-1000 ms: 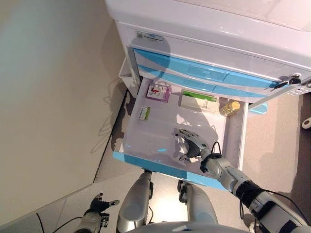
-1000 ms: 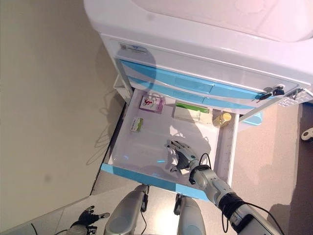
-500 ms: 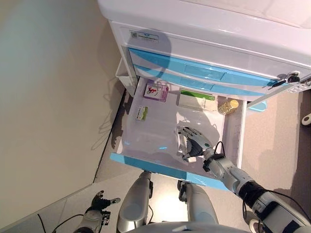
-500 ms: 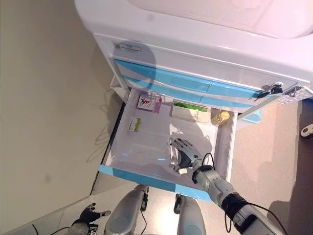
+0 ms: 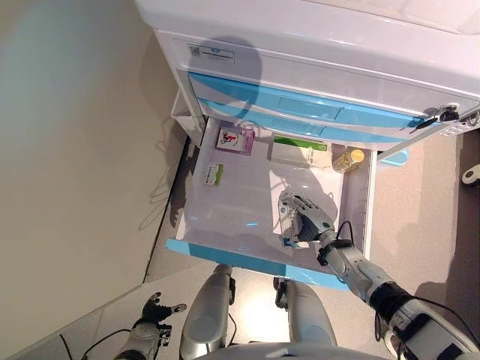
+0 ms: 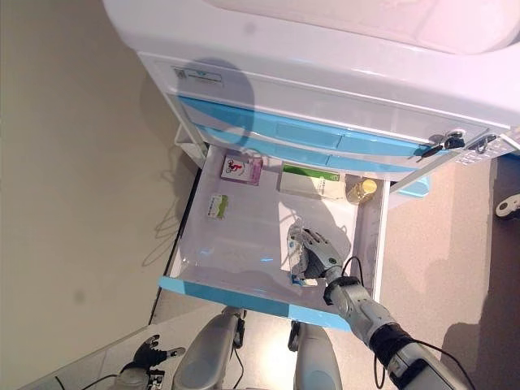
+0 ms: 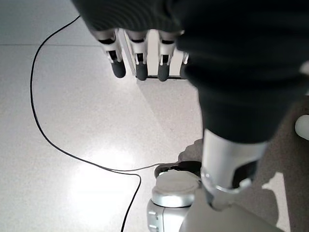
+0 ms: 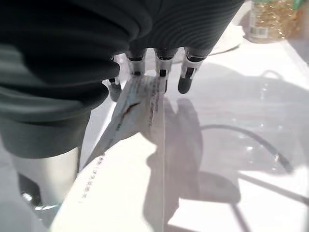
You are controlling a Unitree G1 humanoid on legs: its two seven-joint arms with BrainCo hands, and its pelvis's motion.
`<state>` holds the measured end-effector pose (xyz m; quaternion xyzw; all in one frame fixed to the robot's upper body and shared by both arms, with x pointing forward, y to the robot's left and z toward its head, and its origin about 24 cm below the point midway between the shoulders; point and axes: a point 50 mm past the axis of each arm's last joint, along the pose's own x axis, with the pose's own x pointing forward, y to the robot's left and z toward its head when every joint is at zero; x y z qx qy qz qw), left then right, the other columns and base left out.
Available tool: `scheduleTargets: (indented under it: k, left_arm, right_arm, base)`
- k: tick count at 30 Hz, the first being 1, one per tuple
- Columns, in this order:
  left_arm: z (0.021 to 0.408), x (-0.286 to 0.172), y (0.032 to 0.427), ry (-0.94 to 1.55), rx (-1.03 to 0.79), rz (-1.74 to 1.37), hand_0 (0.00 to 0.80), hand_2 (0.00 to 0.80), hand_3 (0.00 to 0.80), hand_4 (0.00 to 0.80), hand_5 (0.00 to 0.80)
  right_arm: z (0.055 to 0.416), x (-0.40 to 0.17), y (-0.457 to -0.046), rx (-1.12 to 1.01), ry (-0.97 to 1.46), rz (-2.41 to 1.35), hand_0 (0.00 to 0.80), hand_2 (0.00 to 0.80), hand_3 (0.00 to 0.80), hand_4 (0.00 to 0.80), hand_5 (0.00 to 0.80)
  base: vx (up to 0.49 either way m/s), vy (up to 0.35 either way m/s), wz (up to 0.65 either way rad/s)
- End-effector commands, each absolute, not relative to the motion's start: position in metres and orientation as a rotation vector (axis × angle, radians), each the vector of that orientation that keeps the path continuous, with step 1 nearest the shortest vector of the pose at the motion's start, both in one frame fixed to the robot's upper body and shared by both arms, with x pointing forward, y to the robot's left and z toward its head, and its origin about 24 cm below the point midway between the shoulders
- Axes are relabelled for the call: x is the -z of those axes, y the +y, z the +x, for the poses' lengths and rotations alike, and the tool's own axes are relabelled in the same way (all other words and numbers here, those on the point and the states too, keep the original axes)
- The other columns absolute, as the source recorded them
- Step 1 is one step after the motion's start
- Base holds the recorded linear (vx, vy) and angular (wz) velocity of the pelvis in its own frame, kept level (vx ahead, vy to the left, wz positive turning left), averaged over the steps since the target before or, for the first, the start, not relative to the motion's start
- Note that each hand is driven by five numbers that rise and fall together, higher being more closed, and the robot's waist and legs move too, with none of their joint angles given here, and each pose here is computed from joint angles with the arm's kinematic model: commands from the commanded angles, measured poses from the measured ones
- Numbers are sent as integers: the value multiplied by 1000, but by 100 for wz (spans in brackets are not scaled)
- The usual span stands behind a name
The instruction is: Open the drawer and pick up the medicine
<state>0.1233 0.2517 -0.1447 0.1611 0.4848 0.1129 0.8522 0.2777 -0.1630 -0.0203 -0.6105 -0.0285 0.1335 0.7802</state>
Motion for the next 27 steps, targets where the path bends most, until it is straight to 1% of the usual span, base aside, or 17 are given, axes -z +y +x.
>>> scheduleTargets:
  k: [1, 11, 20, 27]
  left_arm:
    - [118, 148, 246, 1040, -249, 328, 0, 0, 0, 0, 0]
    - [120, 149, 242, 1033, -243, 332, 0, 0, 0, 0, 0]
    - [128, 148, 237, 1019, -237, 327, 0, 0, 0, 0, 0]
    - [126, 148, 236, 1028, -244, 323, 0, 0, 0, 0, 0]
  right_arm:
    - [277, 22, -168, -270, -48, -1371, 0, 0, 0, 0, 0]
    - [287, 27, -167, -170, 18, -1326, 0, 0, 0, 0, 0]
    - [299, 26, -156, -174, 60, -1318, 0, 0, 0, 0, 0]
    - [302, 19, -159, -159, 33, -1336, 0, 0, 0, 0, 0]
  base:
    - [0, 0, 0]
    - [0, 2, -1]
    - [0, 6, -3]
    - [0, 0, 0]
